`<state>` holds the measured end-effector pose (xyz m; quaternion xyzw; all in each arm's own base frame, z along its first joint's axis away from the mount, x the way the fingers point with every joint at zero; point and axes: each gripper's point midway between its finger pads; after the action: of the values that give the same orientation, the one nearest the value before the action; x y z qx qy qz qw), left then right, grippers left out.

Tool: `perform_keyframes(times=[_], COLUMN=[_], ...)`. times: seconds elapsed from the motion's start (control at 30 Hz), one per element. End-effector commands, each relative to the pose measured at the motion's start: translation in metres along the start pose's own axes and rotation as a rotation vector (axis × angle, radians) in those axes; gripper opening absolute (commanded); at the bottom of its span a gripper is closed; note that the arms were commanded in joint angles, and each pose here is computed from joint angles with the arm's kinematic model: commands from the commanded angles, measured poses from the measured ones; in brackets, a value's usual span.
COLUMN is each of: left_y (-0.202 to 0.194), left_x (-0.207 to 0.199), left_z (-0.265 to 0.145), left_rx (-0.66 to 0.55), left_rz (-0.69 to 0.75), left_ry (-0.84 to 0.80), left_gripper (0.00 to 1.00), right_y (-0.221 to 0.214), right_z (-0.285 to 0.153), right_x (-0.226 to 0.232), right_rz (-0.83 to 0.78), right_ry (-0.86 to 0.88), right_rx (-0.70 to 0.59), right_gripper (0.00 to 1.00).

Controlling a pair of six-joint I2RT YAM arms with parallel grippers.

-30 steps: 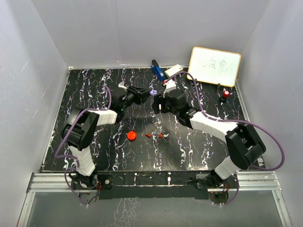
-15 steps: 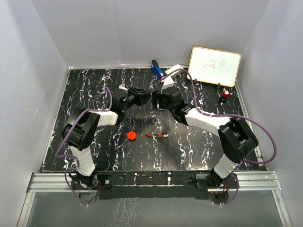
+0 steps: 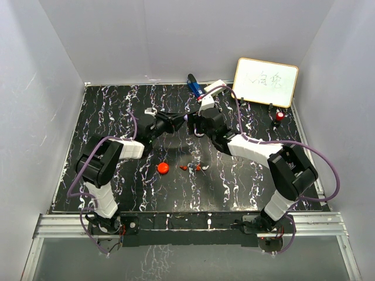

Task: Insert the wireless bluetooth earbuds into the charging case
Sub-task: Close the charging case, then place the charging case at the center of the board.

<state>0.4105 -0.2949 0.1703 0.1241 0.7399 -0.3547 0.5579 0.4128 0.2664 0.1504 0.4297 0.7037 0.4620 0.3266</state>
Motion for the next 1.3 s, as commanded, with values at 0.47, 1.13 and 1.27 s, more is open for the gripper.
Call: perform_keyframes(times=[0.47, 1.13, 1.27], left_y=[-0.026, 0.127, 0.142], left_x=[-0.019, 0.005, 0.015], left_z=[-0.016, -0.052, -0.048], left_rx=[0.105, -0.085, -0.102], left_rz=[-0.03, 0.237, 0.3], left_ry=[-0.07, 0.171, 0.244], left_gripper=[0.0, 0.0, 0.0], right_y=[0.032, 0.029, 0.031], right_z=[-0.01, -0.044, -0.053], right_x=[-0.066, -0.023, -0.025], right_rz=[0.032, 0.108, 0.13], right_ry=[-0.223, 0.084, 0.079], right_rx=[-0.168, 0.015, -0.011], right_gripper=[0.67, 0.98, 0.99])
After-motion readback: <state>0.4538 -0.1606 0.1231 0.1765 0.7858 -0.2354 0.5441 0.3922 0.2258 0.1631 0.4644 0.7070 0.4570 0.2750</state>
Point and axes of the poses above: each gripper's point midway between its finger pads, its own z axis out along the fingers, its own x axis along the line the jaws close on, y = z × x, and after that the axes turned 9 degrees about -z, right-handed
